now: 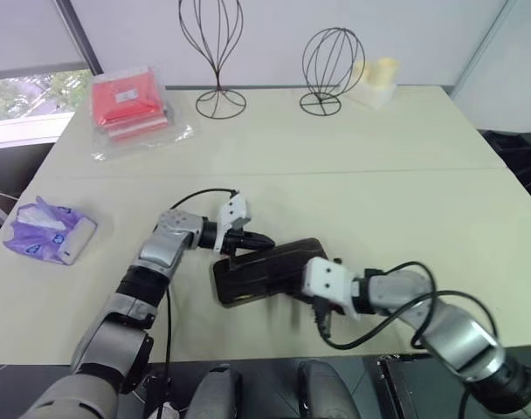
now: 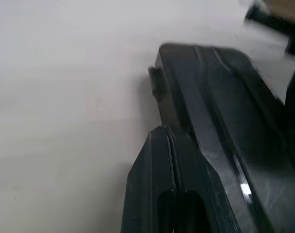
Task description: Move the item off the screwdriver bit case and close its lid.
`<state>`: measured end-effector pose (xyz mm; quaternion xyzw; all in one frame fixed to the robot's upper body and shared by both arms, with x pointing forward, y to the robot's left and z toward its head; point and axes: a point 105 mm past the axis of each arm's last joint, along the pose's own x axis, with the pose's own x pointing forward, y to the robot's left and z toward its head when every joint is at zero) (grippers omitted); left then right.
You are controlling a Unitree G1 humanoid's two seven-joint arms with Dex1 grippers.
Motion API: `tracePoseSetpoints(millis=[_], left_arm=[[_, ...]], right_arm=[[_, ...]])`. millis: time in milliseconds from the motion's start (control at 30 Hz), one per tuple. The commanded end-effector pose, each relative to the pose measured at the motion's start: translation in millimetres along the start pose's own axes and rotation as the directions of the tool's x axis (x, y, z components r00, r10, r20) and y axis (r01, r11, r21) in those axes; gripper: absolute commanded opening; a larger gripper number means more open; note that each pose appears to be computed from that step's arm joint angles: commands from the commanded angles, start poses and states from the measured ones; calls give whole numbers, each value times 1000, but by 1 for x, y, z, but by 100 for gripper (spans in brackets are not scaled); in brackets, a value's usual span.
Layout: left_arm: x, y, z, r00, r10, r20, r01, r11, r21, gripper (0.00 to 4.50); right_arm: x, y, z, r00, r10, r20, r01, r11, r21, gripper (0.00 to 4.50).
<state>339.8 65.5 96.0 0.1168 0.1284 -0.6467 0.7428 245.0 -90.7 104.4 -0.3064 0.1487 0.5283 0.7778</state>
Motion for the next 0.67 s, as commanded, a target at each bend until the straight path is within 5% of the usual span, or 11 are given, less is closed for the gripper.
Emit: tracePoseSetpoints(millis=[33,400,667], left_arm=[[-2,1,17,999,-13,32,12,1000,17,0],[-57,-6,68,979,145,145,-156,985,69,0],[-81,-33,67,965,226,131,-231,973,27,0]], right_arm=[[-26,-13,21,998,-55,41,58,997,-54,2],[-101,-58,30,983,-178,-36,174,980,-100,2],[-128,-74,28,970,-236,-61,228,967,-116,2]])
